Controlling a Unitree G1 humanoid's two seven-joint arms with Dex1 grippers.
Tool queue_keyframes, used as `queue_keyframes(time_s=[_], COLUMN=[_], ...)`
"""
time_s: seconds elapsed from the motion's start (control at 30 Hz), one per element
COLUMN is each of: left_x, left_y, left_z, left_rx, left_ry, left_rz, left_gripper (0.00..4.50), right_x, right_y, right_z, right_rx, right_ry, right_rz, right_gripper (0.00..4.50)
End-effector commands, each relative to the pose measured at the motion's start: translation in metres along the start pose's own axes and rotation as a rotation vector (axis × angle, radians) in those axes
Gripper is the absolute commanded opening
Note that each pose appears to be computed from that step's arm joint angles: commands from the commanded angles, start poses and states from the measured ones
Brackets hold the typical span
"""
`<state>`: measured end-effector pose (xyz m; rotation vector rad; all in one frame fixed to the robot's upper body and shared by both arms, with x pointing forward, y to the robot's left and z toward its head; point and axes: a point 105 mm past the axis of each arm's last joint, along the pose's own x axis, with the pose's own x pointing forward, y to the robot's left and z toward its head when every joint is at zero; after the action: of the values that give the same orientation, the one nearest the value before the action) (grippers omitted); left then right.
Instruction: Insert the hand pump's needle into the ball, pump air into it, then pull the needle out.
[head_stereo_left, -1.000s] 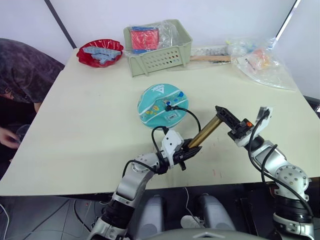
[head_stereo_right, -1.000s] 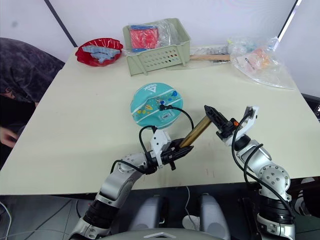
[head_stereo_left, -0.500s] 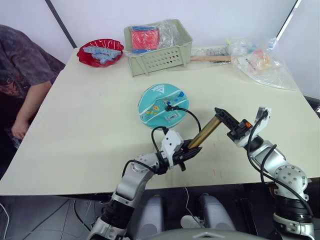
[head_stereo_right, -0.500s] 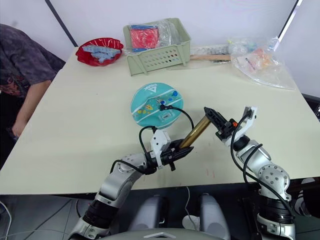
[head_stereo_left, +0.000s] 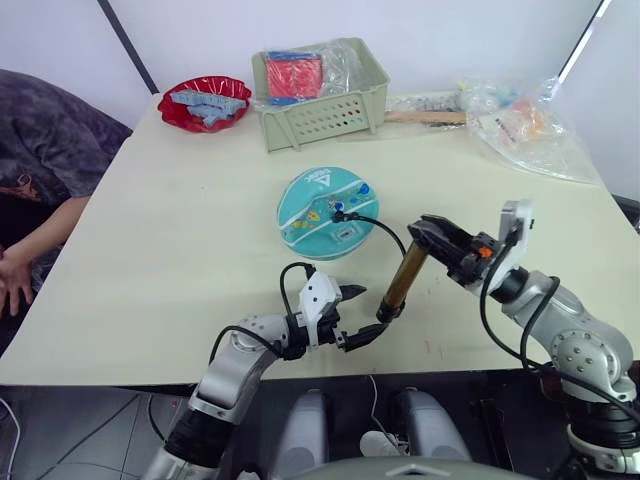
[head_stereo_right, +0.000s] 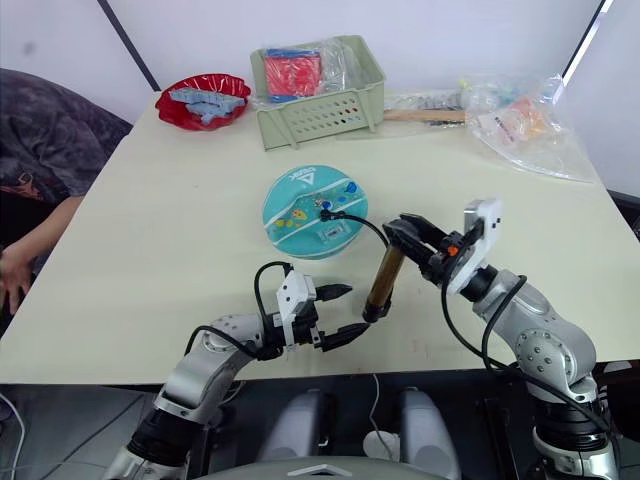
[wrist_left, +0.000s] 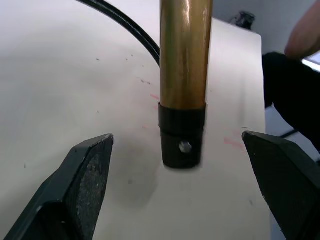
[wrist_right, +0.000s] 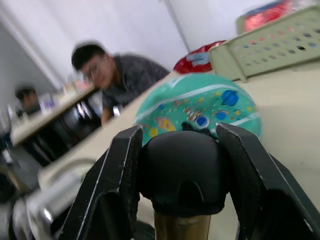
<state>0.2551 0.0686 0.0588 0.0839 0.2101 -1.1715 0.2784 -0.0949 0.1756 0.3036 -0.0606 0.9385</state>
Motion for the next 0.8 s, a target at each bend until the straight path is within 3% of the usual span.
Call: queue_keyframes(time_s=[0.03, 0.43, 0.8], left_x=[-0.001, 0.02, 0.046], left_y=[-0.001, 0.016, 0.025], left_z=[0.017, 0.012, 0.019], left_rx=[0.037, 0.064, 0.067], left_ry=[-0.039, 0.07, 0.04], left_rz=[-0.041, -0.136, -0.169], left_gripper=[4.41, 4.41, 4.41], right_x=[0.005, 0.015, 0.015], right_y=[0.019, 0.037, 0.039], right_z=[0.016, 0.029, 0.029], right_rx=[-0.184, -0.347, -0.36], right_ry=[-0.034, -0.059, -0.06], right_rz=[0.105, 0.225, 0.217], right_gripper=[1.81, 1.81, 1.81])
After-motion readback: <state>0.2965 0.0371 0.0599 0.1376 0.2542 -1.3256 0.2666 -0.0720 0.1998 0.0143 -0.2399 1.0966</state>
